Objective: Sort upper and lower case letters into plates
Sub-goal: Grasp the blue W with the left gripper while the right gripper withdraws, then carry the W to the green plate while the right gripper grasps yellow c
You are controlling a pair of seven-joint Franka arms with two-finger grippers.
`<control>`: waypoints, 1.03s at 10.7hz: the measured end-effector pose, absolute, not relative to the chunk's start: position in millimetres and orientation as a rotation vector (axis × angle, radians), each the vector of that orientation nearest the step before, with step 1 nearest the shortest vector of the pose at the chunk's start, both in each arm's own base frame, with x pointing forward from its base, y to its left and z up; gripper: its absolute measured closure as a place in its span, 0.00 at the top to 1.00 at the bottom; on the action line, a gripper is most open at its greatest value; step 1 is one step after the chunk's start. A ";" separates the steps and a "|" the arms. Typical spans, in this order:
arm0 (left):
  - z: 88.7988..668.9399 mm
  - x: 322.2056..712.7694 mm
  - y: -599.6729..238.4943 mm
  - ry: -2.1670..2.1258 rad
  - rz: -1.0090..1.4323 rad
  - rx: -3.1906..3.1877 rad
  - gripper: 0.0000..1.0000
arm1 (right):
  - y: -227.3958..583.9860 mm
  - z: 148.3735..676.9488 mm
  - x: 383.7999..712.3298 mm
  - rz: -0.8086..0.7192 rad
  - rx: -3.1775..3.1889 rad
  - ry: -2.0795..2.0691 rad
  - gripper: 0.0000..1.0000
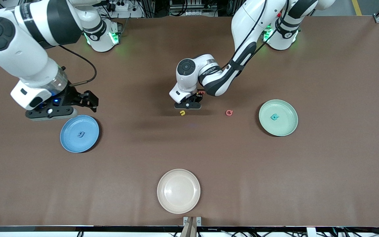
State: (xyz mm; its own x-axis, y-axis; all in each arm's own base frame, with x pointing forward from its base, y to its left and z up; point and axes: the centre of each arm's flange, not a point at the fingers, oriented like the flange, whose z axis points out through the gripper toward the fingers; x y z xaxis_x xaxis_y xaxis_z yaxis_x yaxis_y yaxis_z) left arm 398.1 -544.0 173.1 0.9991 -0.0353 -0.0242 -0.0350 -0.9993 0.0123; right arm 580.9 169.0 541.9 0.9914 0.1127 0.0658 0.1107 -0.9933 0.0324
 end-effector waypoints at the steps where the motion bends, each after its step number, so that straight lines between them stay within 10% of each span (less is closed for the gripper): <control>1: 173.1 398.2 -544.0 -0.054 -0.038 3.129 0.42 | 172.6 540.4 579.5 0.101 3.106 0.185 1.00; 11: 241.3 486.8 -445.4 -0.181 -0.212 3.254 0.42 | 308.9 443.5 555.2 -0.065 3.148 0.267 1.00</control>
